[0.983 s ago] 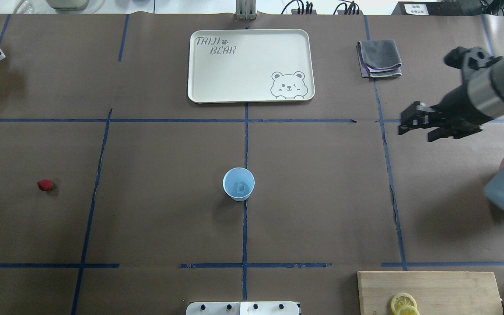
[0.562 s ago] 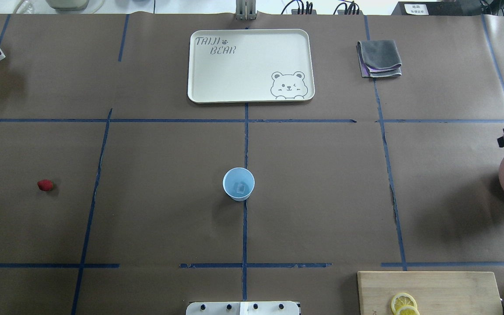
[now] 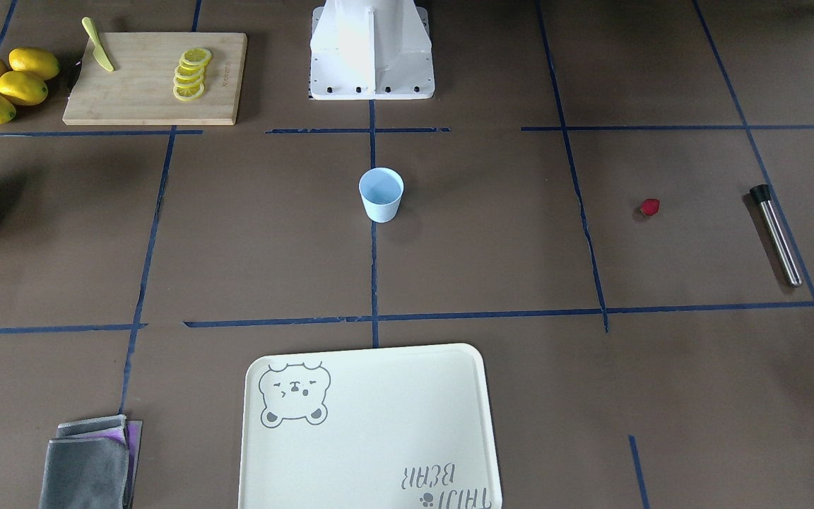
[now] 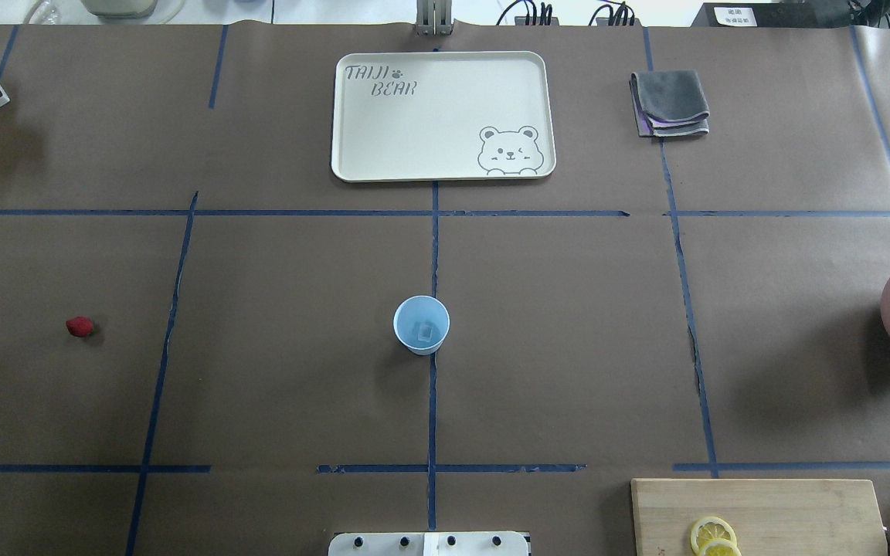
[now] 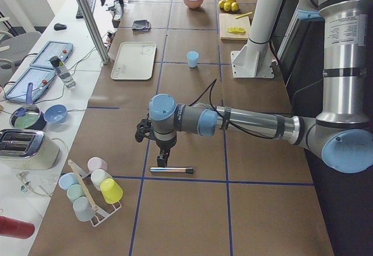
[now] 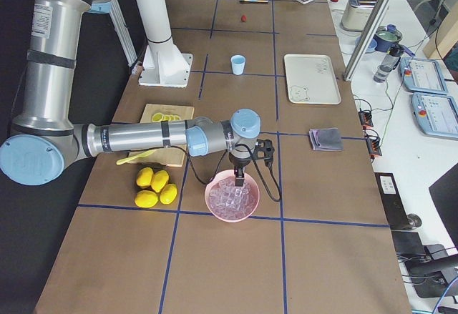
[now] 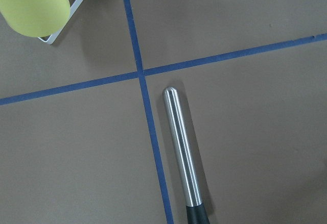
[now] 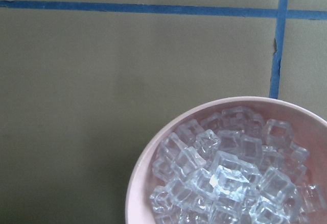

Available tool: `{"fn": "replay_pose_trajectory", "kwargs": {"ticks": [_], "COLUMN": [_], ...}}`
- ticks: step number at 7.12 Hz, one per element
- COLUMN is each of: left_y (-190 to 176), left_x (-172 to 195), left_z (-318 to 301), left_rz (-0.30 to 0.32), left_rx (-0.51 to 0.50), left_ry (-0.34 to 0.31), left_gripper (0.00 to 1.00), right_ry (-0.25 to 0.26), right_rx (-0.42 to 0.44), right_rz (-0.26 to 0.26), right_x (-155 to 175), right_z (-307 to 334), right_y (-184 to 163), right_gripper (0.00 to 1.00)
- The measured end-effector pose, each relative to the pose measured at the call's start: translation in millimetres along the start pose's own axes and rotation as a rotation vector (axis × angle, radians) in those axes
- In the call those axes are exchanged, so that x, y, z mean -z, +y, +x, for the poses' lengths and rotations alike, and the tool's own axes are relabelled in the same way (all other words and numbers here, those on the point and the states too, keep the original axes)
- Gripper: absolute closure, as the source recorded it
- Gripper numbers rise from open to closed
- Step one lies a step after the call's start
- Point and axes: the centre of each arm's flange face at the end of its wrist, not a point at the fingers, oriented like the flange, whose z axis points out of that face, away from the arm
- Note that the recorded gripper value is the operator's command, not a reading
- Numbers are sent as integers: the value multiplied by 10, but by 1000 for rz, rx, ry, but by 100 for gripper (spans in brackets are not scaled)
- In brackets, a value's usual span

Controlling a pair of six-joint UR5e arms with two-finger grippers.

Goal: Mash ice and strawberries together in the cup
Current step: 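Grasp another ice cube from the pink bowl with the right gripper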

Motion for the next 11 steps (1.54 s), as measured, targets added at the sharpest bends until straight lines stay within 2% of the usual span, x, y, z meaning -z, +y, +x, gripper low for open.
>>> {"fn": "replay_pose_trajectory", "kwargs": {"ticks": [2,4,8,11], "left_y": [-3,-4,-3,-2], "left_x": [5,8,7,-1], "left_z": [4,8,7,-1], "left_rz": [1,2,2,0], "left_rx": [-1,-2,-2,-1], "left_ry": [0,1,0,0], "left_gripper": [0,0,0,0], "right_ry": [-9,-12,-11,1], "right_rx": [22,32,45,106], "right_rz": [5,15,18,27], "right_x": [-236,-372,-427,-490], "right_z": [263,414,442,351], "right_y": [-30,-39,-74,-119], "right_gripper": [2,8,15,18]}}
